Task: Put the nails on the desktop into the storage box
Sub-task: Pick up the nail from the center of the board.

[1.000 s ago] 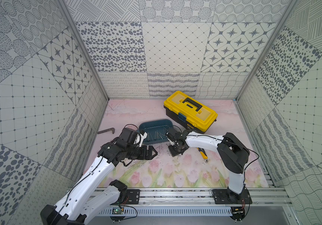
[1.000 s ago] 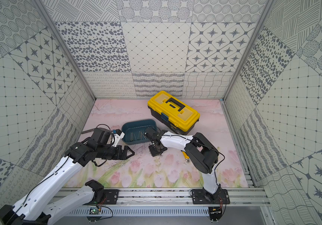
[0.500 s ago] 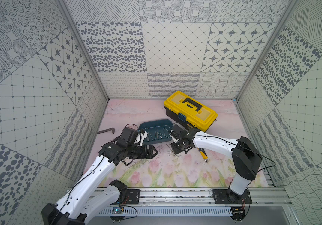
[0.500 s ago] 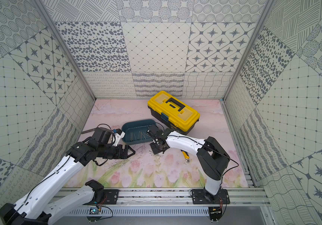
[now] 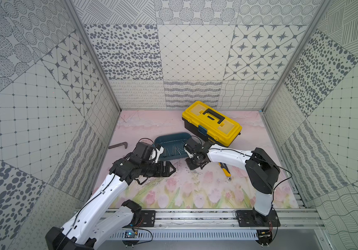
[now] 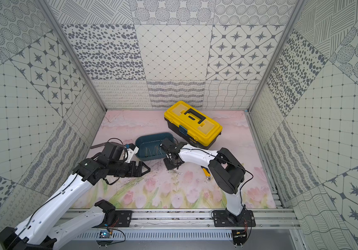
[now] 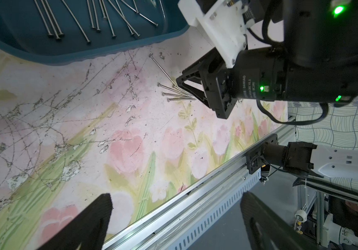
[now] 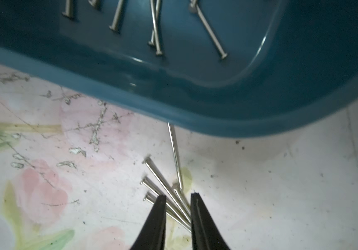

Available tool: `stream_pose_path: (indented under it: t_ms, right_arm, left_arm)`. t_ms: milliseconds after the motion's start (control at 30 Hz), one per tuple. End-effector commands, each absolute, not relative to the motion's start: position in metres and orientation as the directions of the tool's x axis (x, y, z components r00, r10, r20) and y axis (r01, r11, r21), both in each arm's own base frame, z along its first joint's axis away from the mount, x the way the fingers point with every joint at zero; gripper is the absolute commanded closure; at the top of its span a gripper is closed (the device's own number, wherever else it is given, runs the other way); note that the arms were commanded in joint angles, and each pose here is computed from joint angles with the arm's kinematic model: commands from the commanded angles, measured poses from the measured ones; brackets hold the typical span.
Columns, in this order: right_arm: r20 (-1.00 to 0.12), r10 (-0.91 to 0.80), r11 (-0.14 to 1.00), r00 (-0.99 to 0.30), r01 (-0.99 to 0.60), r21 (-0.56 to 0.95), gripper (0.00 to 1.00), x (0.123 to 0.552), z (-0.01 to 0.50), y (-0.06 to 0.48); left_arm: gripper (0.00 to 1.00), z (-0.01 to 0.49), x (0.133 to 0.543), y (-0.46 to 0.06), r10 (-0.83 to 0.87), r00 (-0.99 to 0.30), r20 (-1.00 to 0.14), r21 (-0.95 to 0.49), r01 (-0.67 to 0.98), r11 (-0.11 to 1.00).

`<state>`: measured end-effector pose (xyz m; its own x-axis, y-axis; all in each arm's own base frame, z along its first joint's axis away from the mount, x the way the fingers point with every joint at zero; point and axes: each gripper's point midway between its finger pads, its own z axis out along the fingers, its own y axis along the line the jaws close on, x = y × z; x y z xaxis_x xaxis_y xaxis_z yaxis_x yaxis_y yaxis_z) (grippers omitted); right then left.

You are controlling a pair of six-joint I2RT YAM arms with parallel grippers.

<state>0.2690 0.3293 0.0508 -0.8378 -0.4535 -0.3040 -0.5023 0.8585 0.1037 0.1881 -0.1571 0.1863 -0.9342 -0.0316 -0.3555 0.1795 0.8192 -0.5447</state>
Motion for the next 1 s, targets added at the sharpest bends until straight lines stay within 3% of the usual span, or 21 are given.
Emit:
stream_pose_path:
  t_ms: [0,533,633,733,967]
  right_arm:
    - [-0.337,-0.452,0.850,-0.826,-0.513,0.117,0.73,0.279,0.052,0.345]
    - [-0.284,-0.485,0.851,-0.827,-0.521,0.062,0.73,0.286,0.008,0.347]
    - [-0.271,-0.501,0.845,-0.822,-0.532,0.049,0.82,0.284,0.002,0.345]
    - [-0.265,-0.528,0.832,-0.807,-0.554,0.029,1.00,0.280,0.000,0.341]
    - [-0.288,-0.575,0.799,-0.766,-0.601,0.002,1.00,0.271,0.015,0.331]
  left_arm:
    - [0.02,0.187,0.183,-0.159,-0.019,-0.939,-0.345,-0.565,0.191,0.802]
    - [0.02,0.189,0.192,-0.165,0.011,-0.946,-0.323,-0.573,0.205,0.794]
    - [0.02,0.191,0.194,-0.165,0.017,-0.945,-0.328,-0.570,0.213,0.793]
    - [0.02,0.191,0.196,-0.165,0.019,-0.945,-0.327,-0.568,0.212,0.795]
    - [0.02,0.185,0.197,-0.165,0.014,-0.947,-0.321,-0.573,0.206,0.793]
